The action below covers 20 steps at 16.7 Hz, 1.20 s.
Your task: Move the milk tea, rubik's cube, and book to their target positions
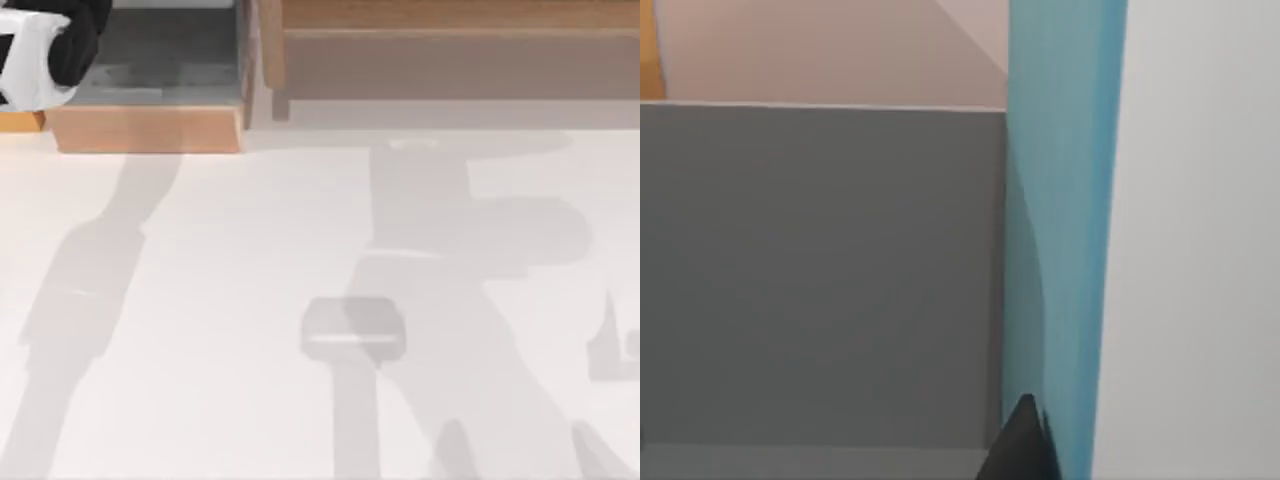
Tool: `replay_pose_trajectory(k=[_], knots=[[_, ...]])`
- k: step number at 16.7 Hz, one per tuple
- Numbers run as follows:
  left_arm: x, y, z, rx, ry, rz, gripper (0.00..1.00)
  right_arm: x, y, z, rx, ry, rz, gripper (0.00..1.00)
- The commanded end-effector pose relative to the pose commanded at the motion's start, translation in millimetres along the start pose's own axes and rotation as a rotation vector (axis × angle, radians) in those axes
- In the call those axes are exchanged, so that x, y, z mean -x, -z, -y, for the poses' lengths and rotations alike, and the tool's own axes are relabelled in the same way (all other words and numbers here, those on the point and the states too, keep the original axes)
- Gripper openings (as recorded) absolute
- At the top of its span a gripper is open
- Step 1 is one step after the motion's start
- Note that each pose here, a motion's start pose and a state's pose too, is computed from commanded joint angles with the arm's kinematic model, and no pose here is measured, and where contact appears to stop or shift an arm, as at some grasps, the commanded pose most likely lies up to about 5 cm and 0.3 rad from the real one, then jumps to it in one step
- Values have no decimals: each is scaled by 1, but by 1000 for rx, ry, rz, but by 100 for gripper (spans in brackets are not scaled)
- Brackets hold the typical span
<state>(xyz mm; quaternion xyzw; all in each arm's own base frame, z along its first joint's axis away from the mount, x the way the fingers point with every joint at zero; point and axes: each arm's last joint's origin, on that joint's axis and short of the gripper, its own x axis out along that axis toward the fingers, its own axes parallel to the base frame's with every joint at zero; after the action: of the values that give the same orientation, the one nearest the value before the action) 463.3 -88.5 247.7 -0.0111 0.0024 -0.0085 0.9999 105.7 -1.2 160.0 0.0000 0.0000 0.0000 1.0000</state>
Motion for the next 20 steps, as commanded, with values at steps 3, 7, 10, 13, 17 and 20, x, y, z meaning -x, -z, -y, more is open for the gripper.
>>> replay_pose_trajectory(k=[3,7,10,13,17,20], knots=[[0,0,0,0,0,0,0,0,0,0,0,0,0,100],[1,-1,1,-1,2,2,0,0,0,0,0,0,0,100],[8,-9,1,-1,2,2,0,0,0,0,0,0,0,100],[11,-11,1,-1,2,2,0,0,0,0,0,0,0,100],[14,-15,-1,-18,11,18,0,0,0,0,0,0,0,100],[32,-33,-6,-105,56,74,0,0,0,0,0,0,0,100]])
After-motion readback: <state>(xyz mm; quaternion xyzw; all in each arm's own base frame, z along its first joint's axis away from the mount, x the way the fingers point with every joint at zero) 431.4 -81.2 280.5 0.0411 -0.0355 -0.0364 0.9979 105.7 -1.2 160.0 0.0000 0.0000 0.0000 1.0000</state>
